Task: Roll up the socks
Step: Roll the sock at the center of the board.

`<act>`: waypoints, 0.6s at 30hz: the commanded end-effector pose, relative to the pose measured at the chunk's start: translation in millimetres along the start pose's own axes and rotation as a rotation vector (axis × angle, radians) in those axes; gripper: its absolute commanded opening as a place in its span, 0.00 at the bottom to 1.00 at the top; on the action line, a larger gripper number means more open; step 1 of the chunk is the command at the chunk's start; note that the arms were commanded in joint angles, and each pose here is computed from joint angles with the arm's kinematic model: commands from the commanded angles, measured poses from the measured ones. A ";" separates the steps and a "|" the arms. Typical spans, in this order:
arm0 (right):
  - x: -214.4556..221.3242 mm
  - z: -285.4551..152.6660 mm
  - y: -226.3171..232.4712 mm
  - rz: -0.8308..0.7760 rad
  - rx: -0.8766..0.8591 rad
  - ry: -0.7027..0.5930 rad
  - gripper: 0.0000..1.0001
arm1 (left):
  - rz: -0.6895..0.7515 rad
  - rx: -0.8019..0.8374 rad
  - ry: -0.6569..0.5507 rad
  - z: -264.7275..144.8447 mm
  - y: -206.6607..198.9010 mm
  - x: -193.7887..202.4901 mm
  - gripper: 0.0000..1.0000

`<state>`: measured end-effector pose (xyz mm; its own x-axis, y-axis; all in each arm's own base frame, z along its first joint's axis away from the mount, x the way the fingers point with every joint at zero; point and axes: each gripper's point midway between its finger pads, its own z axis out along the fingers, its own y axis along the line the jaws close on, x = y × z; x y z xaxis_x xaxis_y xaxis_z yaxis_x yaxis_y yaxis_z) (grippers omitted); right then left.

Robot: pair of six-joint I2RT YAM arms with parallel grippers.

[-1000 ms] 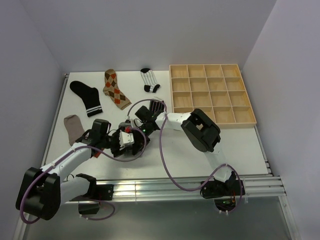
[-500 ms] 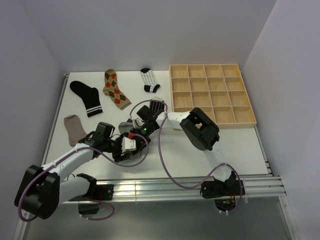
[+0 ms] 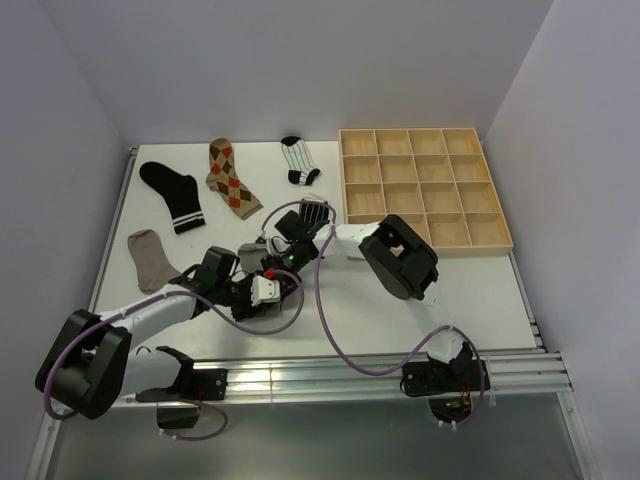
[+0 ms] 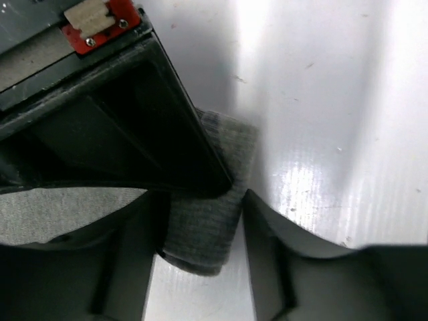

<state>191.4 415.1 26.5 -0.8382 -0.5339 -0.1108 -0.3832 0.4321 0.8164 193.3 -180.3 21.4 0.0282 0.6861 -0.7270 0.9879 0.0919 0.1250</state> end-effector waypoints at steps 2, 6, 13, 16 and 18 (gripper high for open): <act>-3.6 4.2 -18.8 0.043 0.025 -0.042 0.21 | -0.008 -0.050 0.006 4.7 13.1 -1.0 0.45; -7.1 -2.2 -11.9 0.047 0.019 -0.081 0.27 | -0.027 -0.051 0.027 6.7 13.7 4.5 0.20; -15.8 -32.7 -21.1 -0.007 0.180 -0.300 0.52 | -0.097 0.090 0.014 7.7 0.3 -8.5 0.00; -9.4 -49.9 -25.5 -0.008 0.220 -0.424 0.60 | -0.130 0.152 -0.004 4.0 -2.4 -12.5 0.00; -13.8 -66.2 -22.9 -0.020 0.262 -0.516 0.62 | -0.181 0.207 -0.002 0.6 -7.8 -8.0 0.00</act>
<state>200.9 371.8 35.8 -0.9093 -0.3029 -0.2855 -0.4114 0.5502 0.7266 202.3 -189.9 23.3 -0.0870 0.6808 -0.7273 0.9944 0.1032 -0.0223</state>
